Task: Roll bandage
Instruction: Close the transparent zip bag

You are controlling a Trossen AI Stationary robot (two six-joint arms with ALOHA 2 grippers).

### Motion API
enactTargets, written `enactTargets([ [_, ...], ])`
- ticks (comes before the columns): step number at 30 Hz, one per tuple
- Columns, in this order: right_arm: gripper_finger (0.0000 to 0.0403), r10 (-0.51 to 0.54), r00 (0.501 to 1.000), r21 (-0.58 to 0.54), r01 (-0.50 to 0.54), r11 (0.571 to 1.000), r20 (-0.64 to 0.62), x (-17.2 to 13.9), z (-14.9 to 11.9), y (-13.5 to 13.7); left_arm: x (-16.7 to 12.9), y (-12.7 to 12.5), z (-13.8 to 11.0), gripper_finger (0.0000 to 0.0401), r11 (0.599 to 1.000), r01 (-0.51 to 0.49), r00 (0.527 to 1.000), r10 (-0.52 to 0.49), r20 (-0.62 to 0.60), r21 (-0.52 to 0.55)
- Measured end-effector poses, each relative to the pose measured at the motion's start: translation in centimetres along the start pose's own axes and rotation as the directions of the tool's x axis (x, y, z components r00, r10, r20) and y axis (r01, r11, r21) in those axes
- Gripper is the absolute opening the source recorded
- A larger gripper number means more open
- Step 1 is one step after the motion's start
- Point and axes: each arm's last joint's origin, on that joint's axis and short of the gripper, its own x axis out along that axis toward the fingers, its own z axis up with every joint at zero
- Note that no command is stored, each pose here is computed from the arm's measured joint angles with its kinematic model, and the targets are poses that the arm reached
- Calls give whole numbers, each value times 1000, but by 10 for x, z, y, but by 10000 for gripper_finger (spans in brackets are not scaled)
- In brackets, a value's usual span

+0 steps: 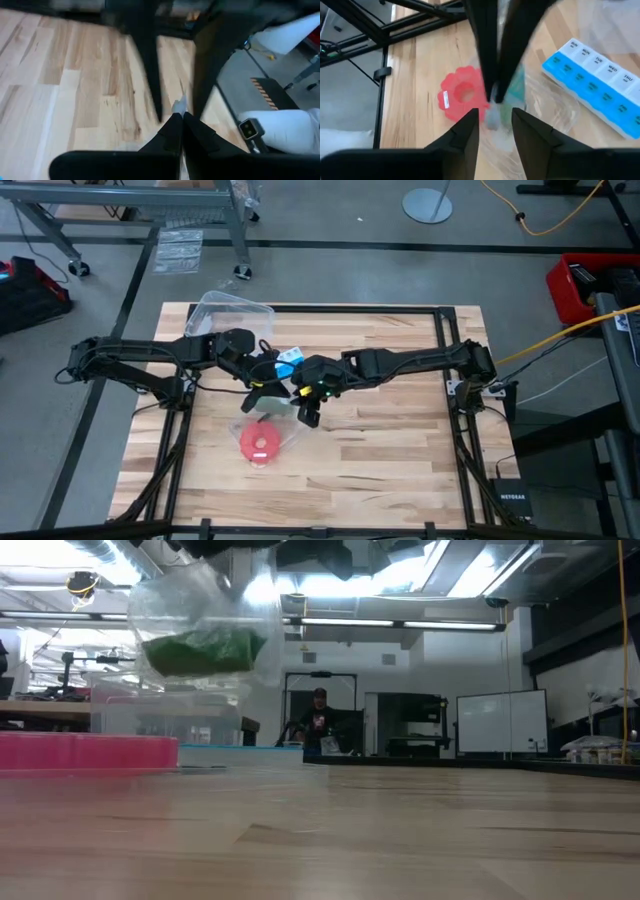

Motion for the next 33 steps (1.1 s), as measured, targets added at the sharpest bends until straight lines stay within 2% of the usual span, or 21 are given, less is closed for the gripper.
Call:
enactTargets([
  [8, 104, -14, 1000, 0, 14, 1000, 8, 1, 0, 0, -3, -2, 0, 0, 1000, 2, 1000, -2, 4, 1],
  [30, 102, 0, 1000, -2, 0, 1000, 17, 0, 1, 1, -3, -1, -1, 0, 1000, 1, 1000, -1, -3, -3],
  [33, 90, 0, 1000, -2, 0, 1000, 17, 0, 1, 1, -3, -1, -1, 0, 1000, 1, 1000, -1, -3, -3],
])
